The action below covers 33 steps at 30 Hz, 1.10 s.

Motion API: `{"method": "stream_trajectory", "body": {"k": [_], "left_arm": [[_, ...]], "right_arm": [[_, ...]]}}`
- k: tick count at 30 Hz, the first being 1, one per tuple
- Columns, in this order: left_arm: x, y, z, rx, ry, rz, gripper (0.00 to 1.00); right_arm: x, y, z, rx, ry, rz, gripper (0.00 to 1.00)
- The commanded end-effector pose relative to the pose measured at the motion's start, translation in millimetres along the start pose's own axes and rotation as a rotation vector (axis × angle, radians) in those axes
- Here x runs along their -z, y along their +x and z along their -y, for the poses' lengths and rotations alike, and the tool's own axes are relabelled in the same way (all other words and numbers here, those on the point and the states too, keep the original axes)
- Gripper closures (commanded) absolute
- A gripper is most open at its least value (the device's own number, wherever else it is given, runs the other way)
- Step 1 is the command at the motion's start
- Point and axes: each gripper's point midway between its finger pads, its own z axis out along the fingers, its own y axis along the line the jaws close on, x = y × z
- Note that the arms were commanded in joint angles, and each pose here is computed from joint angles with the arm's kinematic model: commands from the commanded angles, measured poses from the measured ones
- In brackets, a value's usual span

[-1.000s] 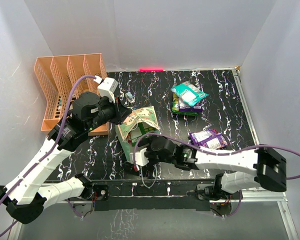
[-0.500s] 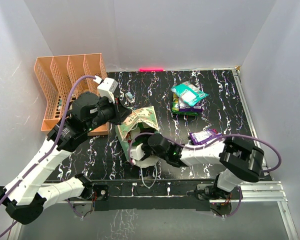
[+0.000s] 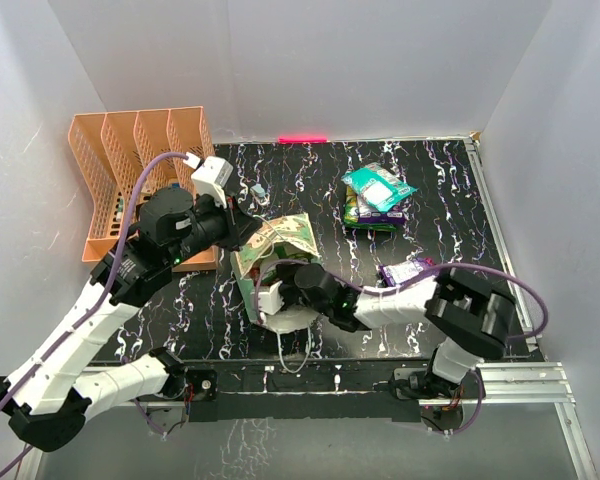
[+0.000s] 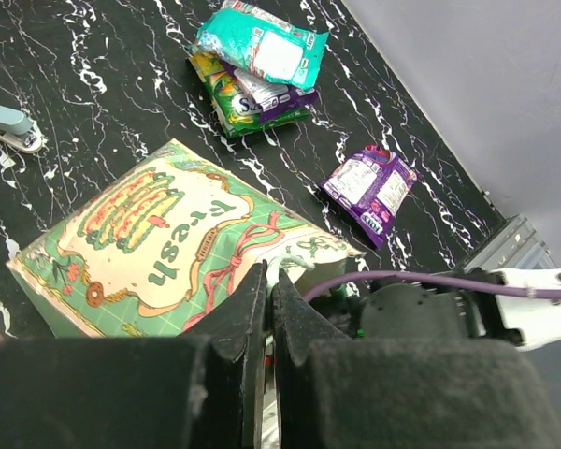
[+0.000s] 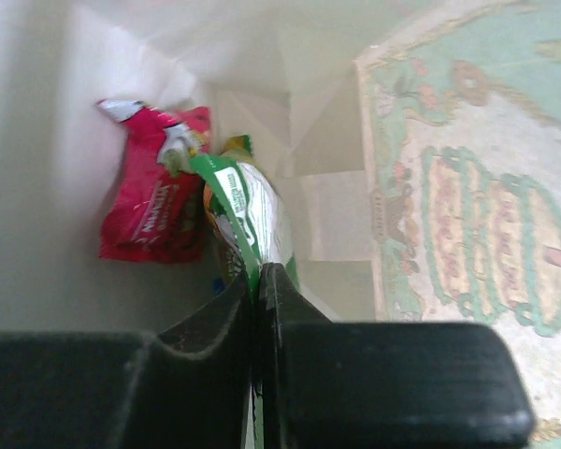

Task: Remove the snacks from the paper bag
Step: Take out the snack from the paper bag.

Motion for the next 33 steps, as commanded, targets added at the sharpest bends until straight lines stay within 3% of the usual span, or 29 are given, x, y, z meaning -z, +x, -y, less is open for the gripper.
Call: {"method": "stream_trajectory", "body": {"k": [1, 6, 11, 18, 21, 24, 26, 28, 33], "left_arm": [[7, -5, 1, -0.007, 0.006, 0.039, 1.00], [0, 3, -11, -0.012, -0.047, 0.021, 1.00], [0, 0, -11, -0.011, -0.051, 0.033, 1.00], [2, -8, -11, -0.012, -0.065, 0.040, 1.00], [3, -8, -13, -0.013, -0.076, 0.036, 1.00], [4, -8, -14, -0.013, -0.083, 0.036, 1.00], [6, -9, -14, -0.013, -0.086, 0.037, 1.00], [7, -10, -14, -0.012, -0.086, 0.039, 1.00], [7, -10, -11, -0.004, -0.076, 0.038, 1.00]], "right_arm": [[27, -37, 54, -0.178, 0.091, 0.137, 0.93], [77, -76, 42, -0.349, -0.116, 0.346, 0.93], [116, -85, 61, -0.588, -0.133, 0.327, 0.93], [192, -135, 94, -0.948, -0.277, 0.450, 0.93], [240, -153, 129, -1.039, -0.232, 0.574, 0.93], [286, -148, 176, -1.110, -0.040, 0.656, 0.93], [304, -120, 206, -1.187, 0.175, 0.599, 0.93], [313, -77, 221, -1.226, 0.389, 0.447, 0.93], [325, 39, 207, -1.083, 0.810, -0.125, 0.93]]}}
